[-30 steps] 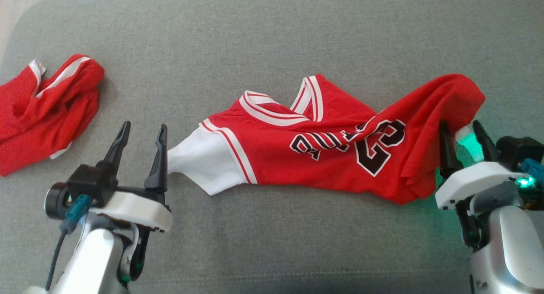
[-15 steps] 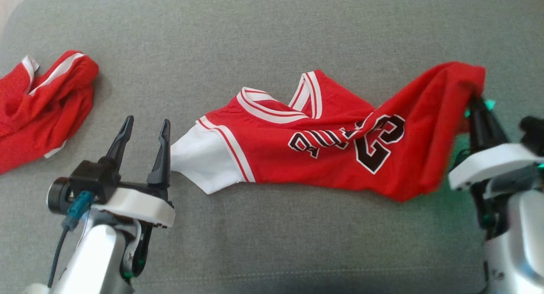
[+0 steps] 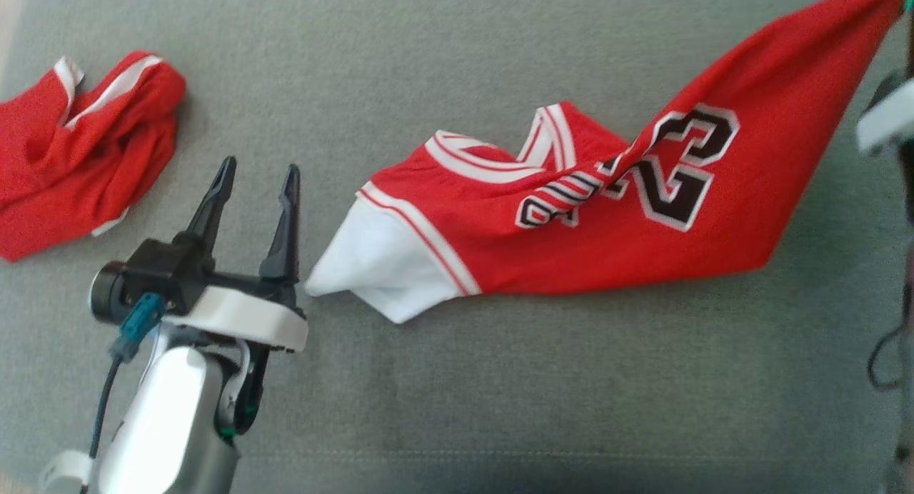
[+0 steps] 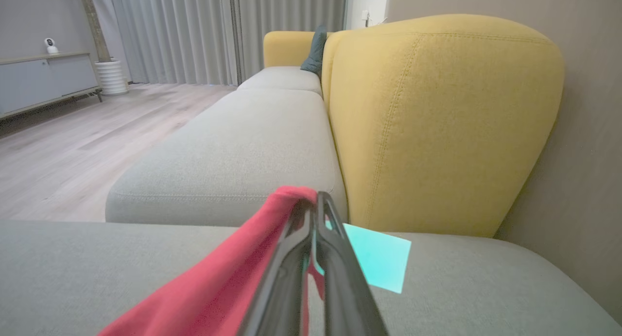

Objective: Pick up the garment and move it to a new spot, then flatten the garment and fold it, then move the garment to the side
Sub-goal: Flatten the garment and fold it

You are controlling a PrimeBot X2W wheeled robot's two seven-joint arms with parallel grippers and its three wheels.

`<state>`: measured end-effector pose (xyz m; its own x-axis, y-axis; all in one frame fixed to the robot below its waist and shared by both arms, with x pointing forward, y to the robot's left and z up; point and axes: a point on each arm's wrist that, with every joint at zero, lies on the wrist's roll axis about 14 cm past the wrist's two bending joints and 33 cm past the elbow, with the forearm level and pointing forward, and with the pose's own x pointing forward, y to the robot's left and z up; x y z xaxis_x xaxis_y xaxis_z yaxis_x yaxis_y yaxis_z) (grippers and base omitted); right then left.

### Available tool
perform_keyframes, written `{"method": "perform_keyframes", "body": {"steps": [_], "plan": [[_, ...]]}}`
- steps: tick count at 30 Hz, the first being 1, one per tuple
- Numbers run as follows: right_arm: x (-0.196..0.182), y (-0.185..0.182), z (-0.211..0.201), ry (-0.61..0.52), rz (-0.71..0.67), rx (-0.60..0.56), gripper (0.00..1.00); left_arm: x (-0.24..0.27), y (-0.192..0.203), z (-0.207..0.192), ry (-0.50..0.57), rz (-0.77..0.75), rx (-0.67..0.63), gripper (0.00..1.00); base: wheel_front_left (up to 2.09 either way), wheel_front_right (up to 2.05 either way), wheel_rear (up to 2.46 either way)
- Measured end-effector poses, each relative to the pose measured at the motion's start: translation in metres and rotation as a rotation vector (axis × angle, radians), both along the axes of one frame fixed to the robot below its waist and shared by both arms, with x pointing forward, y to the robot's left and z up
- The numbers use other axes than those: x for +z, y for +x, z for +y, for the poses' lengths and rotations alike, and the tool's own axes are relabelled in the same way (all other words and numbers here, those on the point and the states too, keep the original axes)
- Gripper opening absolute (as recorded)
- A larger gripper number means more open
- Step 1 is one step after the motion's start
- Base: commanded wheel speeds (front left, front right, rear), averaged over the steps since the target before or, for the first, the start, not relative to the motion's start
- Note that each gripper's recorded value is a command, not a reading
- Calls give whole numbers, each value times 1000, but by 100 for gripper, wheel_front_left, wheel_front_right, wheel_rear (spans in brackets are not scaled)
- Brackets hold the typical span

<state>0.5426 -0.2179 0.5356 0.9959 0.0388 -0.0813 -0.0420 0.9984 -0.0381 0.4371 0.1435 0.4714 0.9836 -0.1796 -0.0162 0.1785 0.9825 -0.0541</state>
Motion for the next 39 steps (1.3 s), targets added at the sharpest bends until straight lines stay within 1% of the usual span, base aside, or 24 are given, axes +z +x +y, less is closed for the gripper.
{"method": "perform_keyframes", "body": {"steps": [4,7,9,11,14,16,17,18,22,26,30,35,39], "plan": [[6,32,12,-4,-19,32,0,-2,6,2,-4,-1,6,100,0,0,0],[3,53,24,-2,-25,59,0,-4,12,5,-2,0,13,100,0,0,0],[-10,64,34,-8,3,80,0,-6,15,6,-4,3,16,100,0,0,0],[-32,69,45,-13,52,105,0,-8,16,6,-7,7,17,100,0,0,0],[-64,67,55,-19,120,129,0,-10,17,9,2,10,21,100,0,0,0],[-78,63,58,-26,144,137,0,-11,17,9,3,13,25,100,0,0,0],[-83,61,58,-24,155,137,33,-11,17,8,-1,12,25,100,0,0,0],[-87,58,58,-22,161,136,100,-10,17,6,-3,9,20,100,0,0,0],[-92,44,55,-7,140,126,100,-6,16,7,3,3,22,100,0,0,0],[-83,28,50,1,72,112,100,0,15,4,-1,-14,11,100,0,0,0],[-67,11,46,14,6,99,100,-3,5,0,-4,0,6,100,0,0,0],[-55,-24,52,48,-53,95,100,1,-2,-3,-2,-7,-4,100,0,0,0],[-58,-59,54,66,-46,89,100,11,-2,-7,-4,-33,-14,100,0,0,0]]}}
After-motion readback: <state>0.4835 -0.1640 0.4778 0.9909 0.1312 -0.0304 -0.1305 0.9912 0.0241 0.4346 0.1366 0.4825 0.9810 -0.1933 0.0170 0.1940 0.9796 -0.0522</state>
